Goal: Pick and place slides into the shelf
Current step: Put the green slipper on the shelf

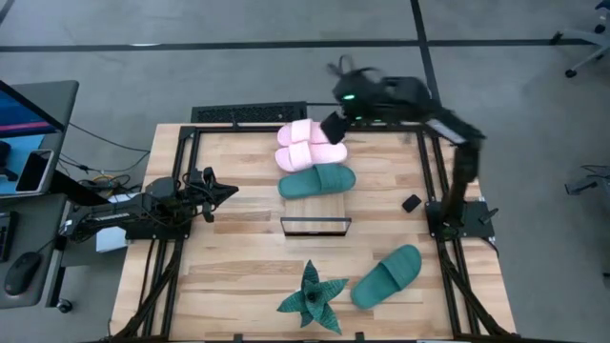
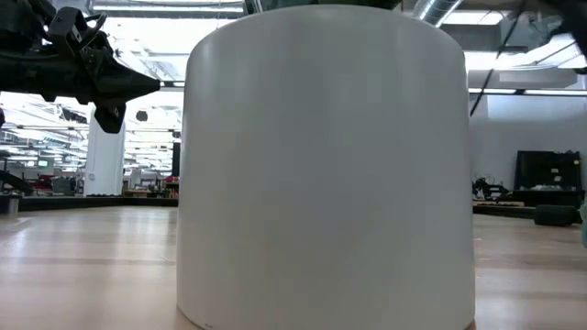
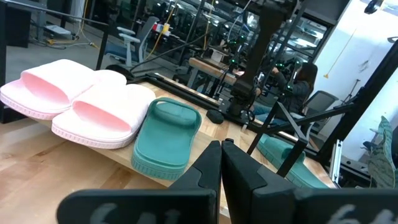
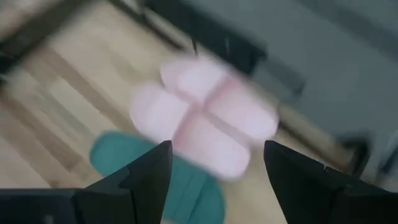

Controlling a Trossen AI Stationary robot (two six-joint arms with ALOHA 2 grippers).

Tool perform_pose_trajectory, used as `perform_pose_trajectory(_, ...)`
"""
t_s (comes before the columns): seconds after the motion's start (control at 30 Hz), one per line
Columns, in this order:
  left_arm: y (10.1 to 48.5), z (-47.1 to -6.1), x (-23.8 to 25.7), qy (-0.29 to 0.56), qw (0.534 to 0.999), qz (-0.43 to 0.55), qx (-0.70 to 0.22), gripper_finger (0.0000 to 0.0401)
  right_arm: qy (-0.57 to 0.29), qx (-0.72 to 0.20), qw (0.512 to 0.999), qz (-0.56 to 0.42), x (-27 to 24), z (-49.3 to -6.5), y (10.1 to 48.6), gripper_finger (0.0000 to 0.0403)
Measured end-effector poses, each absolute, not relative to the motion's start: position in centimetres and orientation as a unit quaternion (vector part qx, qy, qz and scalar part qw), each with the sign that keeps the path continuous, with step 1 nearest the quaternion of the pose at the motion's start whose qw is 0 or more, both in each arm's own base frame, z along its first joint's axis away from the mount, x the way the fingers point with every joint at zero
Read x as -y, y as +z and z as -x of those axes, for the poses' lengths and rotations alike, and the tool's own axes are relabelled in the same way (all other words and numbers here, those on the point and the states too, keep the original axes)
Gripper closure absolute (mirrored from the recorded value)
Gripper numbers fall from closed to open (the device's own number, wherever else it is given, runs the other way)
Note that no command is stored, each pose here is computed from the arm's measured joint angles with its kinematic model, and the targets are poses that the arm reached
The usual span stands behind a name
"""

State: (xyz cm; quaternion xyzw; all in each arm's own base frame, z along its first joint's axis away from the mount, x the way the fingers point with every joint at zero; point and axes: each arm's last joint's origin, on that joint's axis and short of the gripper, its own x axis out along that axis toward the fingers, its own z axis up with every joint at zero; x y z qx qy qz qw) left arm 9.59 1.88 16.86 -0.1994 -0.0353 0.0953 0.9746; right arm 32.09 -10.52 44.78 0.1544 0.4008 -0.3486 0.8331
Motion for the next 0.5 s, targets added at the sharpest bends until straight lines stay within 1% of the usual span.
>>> perform_pose_trajectory(0.13, 16.9, -9.6, -1.9, 0.095, 0.975, 0.199, 0.035, 0.0401, -0.292, -0.322, 0.899, -0.052, 8.0, -29.0, 49.2, 0.0159)
perform_pose_trajectory(0.23, 16.9, -9.6, -1.9, 0.095, 0.975, 0.199, 0.035, 0.0401, -0.232, -0.289, 0.929, 0.004, 6.6, -27.3, 50.6, 0.0159)
perform_pose_trajectory(0.37, 16.9, -9.6, -1.9, 0.095, 0.975, 0.199, 0.035, 0.0401, -0.15, -0.289, 0.945, 0.041, 5.7, -25.2, 49.6, 0.0159)
perform_pose_trajectory(0.5, 16.9, -9.6, -1.9, 0.095, 0.975, 0.2, 0.035, 0.0401, -0.127, -0.292, 0.947, 0.045, 5.8, -22.1, 46.8, 0.0159)
